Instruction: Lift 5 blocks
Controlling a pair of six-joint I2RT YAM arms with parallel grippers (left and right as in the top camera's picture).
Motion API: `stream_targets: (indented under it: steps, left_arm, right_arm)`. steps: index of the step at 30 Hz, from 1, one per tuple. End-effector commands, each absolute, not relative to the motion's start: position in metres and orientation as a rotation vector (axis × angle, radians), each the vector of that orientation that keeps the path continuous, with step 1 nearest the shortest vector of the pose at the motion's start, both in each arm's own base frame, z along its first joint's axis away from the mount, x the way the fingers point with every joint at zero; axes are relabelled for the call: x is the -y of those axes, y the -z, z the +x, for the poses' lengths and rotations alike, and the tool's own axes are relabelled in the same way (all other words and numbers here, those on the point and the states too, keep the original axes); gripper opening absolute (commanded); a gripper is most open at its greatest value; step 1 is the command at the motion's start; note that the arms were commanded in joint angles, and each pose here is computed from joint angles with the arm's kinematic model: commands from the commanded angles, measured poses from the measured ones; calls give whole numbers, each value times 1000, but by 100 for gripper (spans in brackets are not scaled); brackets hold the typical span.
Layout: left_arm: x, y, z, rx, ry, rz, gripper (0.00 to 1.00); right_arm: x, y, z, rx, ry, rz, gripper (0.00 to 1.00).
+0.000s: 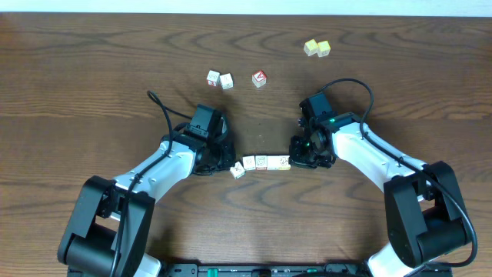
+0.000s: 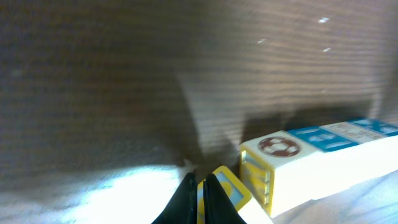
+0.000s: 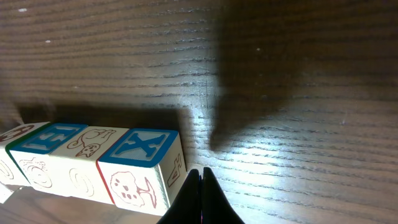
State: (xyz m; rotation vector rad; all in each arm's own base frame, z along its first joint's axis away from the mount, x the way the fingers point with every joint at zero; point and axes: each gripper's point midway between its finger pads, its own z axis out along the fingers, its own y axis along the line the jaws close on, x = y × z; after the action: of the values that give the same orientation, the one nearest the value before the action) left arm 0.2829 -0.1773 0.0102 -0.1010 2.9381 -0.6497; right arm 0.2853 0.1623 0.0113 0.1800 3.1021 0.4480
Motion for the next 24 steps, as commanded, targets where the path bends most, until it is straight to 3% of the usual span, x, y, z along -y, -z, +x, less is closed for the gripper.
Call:
stream_targets:
  steps: [1, 8, 14, 24]
  left_arm:
    - [172, -13, 282, -2944, 605, -94, 7]
    - [167, -9, 263, -3036, 601, -211, 7]
    - [190, -20, 251, -3059, 831, -185, 7]
    - [185, -18, 238, -3119, 816, -218, 7]
  right_arm:
    - [-162, -10, 284, -3107, -436, 192, 1]
    - [-162, -10, 284, -3107, -436, 192, 1]
    - [-162, -10, 284, -3104, -438, 192, 1]
    - [-162, -10, 284, -3105, -437, 186, 1]
